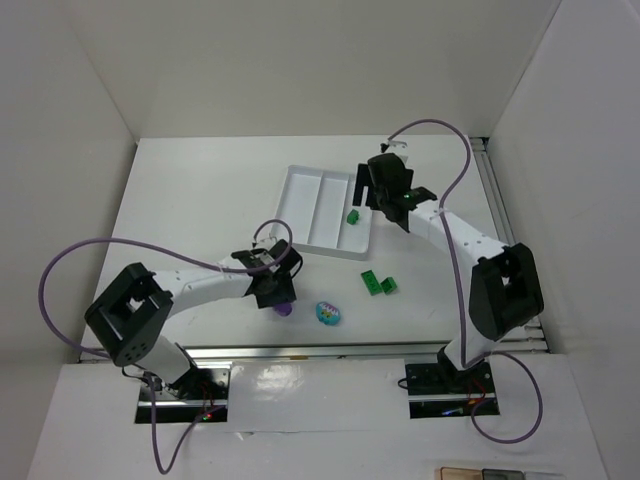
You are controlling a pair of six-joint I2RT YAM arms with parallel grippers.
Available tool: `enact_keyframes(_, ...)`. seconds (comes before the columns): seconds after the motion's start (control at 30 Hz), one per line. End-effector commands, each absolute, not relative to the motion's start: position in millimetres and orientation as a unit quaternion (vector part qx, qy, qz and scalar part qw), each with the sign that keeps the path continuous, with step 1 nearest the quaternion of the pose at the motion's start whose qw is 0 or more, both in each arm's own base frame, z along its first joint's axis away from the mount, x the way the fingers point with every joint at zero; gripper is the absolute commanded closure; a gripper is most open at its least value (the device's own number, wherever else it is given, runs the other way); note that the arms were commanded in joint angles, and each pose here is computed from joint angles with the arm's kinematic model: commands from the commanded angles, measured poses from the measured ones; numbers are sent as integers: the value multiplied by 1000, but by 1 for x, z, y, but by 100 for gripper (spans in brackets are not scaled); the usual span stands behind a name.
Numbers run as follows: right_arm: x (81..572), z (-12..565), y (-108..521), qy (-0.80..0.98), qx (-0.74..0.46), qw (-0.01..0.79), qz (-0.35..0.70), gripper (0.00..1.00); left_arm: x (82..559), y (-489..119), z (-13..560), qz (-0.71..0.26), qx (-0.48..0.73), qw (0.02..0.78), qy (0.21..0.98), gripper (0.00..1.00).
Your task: Sort the legos into containers by color
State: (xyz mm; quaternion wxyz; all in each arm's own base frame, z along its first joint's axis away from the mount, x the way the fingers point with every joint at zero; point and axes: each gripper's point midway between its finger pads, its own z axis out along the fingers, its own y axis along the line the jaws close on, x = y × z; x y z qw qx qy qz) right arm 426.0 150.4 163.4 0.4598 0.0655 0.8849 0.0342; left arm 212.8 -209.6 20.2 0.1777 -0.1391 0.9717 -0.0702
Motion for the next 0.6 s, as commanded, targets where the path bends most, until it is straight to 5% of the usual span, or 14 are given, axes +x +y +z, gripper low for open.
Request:
enact_keyframes(0.0, 416, 180, 139, 879, 76, 470, 29, 11, 216, -207, 28, -64, -155, 195, 966, 51)
enact_keyframes(0.03, 414, 175, 138, 881, 76, 466, 26, 11, 222, -209, 40, -67, -158, 208, 963, 66)
enact_keyframes(0.1, 408, 180, 136, 880, 85, 467, 32, 11, 234, -206, 61, -63, -144, 244, 957, 76)
enact_keyframes(0.33, 374, 170, 123, 891, 102, 441, 38, 11, 322, -220, 163, -48, -97, 375, 921, 77)
enact_keyframes(0.57, 327, 143, 106, 911, 130, 390, 30, 11, 432, -211, 166, -42, -108, 391, 913, 77)
